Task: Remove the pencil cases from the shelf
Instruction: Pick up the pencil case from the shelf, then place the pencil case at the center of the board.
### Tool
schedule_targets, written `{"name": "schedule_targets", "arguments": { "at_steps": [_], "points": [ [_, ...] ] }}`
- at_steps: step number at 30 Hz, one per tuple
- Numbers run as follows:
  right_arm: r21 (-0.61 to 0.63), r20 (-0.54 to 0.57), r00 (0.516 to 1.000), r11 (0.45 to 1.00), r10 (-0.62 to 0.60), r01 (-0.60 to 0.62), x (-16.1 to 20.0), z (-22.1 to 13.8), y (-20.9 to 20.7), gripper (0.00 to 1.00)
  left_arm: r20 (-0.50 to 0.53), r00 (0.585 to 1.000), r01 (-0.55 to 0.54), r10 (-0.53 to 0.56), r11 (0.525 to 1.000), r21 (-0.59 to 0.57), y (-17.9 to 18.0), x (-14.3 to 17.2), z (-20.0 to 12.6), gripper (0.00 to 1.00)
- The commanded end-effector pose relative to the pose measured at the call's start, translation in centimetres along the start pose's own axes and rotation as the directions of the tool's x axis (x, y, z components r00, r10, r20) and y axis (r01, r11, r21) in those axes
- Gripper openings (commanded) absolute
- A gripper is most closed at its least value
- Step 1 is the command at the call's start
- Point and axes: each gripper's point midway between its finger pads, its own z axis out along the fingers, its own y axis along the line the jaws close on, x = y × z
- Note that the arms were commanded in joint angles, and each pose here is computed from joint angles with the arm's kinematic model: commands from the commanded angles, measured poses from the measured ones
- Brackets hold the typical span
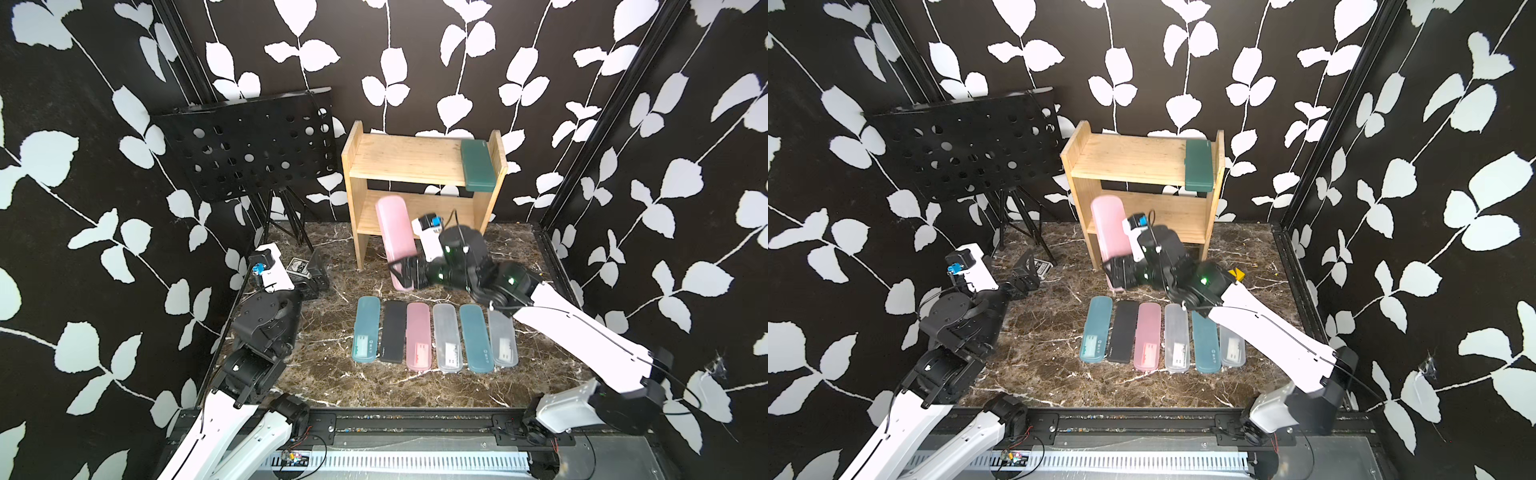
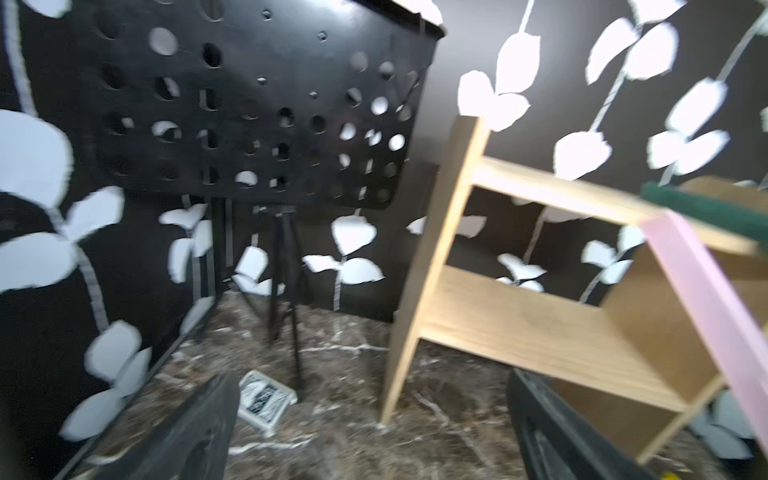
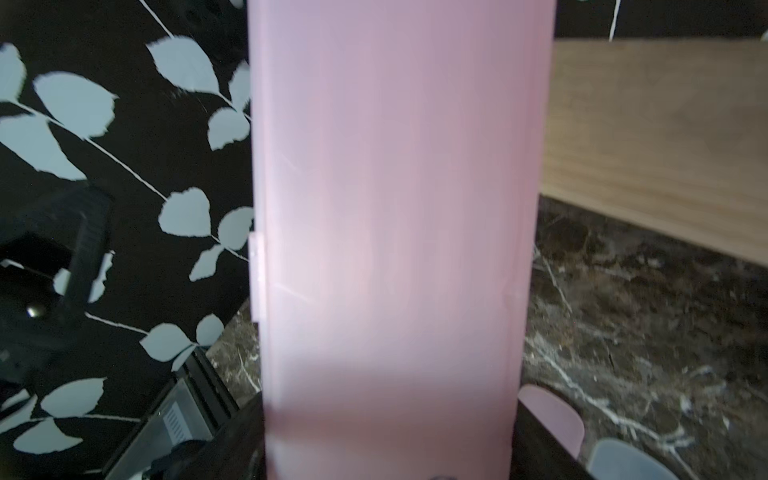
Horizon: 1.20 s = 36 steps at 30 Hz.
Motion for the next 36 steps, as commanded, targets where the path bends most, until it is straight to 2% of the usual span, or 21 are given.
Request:
{"name": "schedule_targets", "arguments": {
  "at_steps": [1, 3, 7, 11, 12, 14, 20, 26, 36],
  "points": [
    [0.09, -0.033, 0.997, 0.994, 0.071, -0.067, 3.6, 0.8, -2.4, 0.66, -0.11, 0.987, -0.13, 0.119, 0.987, -0.096, 1.8, 2.5, 0.3, 0.99],
    [0.096, -0.08, 0.992, 0.991, 0.102, -0.094, 6.4, 1.8, -2.5, 0.66, -0.13, 0.984, -0.133, 0.12, 0.987, -0.093, 1.6, 3.2, 0.7, 0.99],
    [0.021, -0.132, 0.977, 0.986, 0.168, -0.167, 9.9, 5.4, 0.9, 0.66, -0.17, 0.98, -0.123, 0.107, 0.989, -0.083, 1.2, 4.0, 1.2, 0.99],
    [-0.023, -0.154, 0.962, 0.972, 0.226, -0.232, 11.5, 9.5, 4.8, 0.66, -0.211, 0.972, -0.122, 0.105, 0.99, -0.069, 0.7, 3.0, 1.1, 0.99],
    [-0.011, -0.183, 0.955, 0.971, 0.234, -0.24, 12.9, 11.3, 5.3, 0.66, -0.223, 0.969, -0.128, 0.111, 0.99, -0.064, 0.6, 2.7, 1.0, 0.99],
    [-0.033, -0.193, 0.948, 0.964, 0.251, -0.262, 12.9, 13.4, 7.5, 0.67, -0.251, 0.96, -0.145, 0.126, 0.988, -0.061, 0.5, 2.2, 0.9, 0.99],
    [-0.051, -0.213, 0.927, 0.944, 0.31, -0.327, 15.3, 19.3, 10.5, 0.67, -0.313, 0.936, -0.188, 0.163, 0.981, -0.049, 0.5, 2.3, 0.7, 0.99],
    [0.005, -0.198, 0.923, 0.942, 0.33, -0.336, 17.1, 22.3, 10.8, 0.67, -0.322, 0.932, -0.188, 0.165, 0.981, -0.04, 0.7, 2.8, 0.4, 0.99],
    [0.148, -0.186, 0.909, 0.925, 0.373, -0.35, 19.6, 25.1, 8.4, 0.71, -0.354, 0.922, -0.176, 0.156, 0.984, -0.026, 0.7, 4.0, 0.5, 0.99]
  ]
}}
